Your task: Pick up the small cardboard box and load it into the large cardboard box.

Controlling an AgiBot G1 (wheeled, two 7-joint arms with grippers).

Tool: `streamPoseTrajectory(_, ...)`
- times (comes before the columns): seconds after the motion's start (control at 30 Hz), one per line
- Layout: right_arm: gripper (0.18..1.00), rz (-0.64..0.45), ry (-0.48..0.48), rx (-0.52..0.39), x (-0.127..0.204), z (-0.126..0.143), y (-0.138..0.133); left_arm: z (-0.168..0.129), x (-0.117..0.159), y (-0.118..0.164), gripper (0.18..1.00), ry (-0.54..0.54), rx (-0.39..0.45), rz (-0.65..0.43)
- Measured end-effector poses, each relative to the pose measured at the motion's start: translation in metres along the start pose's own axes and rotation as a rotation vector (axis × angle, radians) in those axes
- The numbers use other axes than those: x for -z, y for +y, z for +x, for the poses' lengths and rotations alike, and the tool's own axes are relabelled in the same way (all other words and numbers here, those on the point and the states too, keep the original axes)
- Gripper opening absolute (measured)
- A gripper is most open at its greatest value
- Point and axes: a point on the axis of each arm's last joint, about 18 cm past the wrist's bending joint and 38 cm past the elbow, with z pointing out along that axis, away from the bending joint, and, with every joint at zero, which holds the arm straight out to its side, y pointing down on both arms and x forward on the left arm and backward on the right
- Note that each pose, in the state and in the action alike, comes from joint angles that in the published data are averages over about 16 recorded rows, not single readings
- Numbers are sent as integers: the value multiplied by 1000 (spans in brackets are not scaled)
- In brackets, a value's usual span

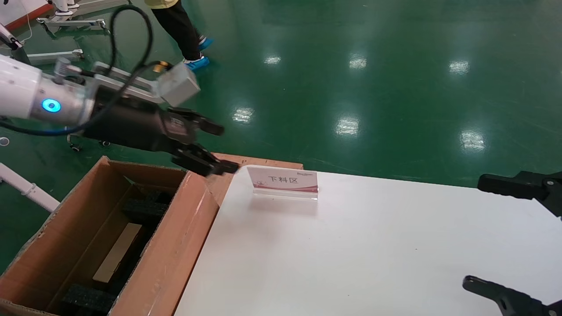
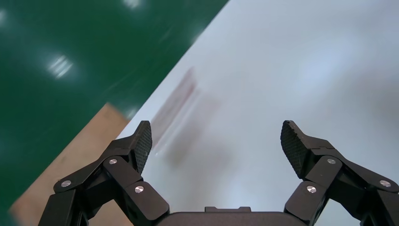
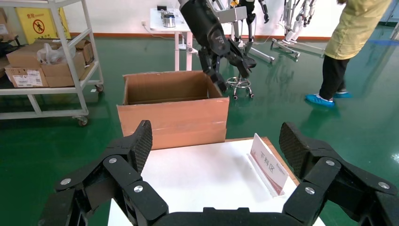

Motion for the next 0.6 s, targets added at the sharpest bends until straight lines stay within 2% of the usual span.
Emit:
streamPoseTrajectory(0.43,1001,0,-1,0,0,0,0,52,-41,-19,1000,223,-92,200)
streamPoseTrajectory(0.6,1001,0,-1,0,0,0,0,61,-45,-21,1000,257,-106,242)
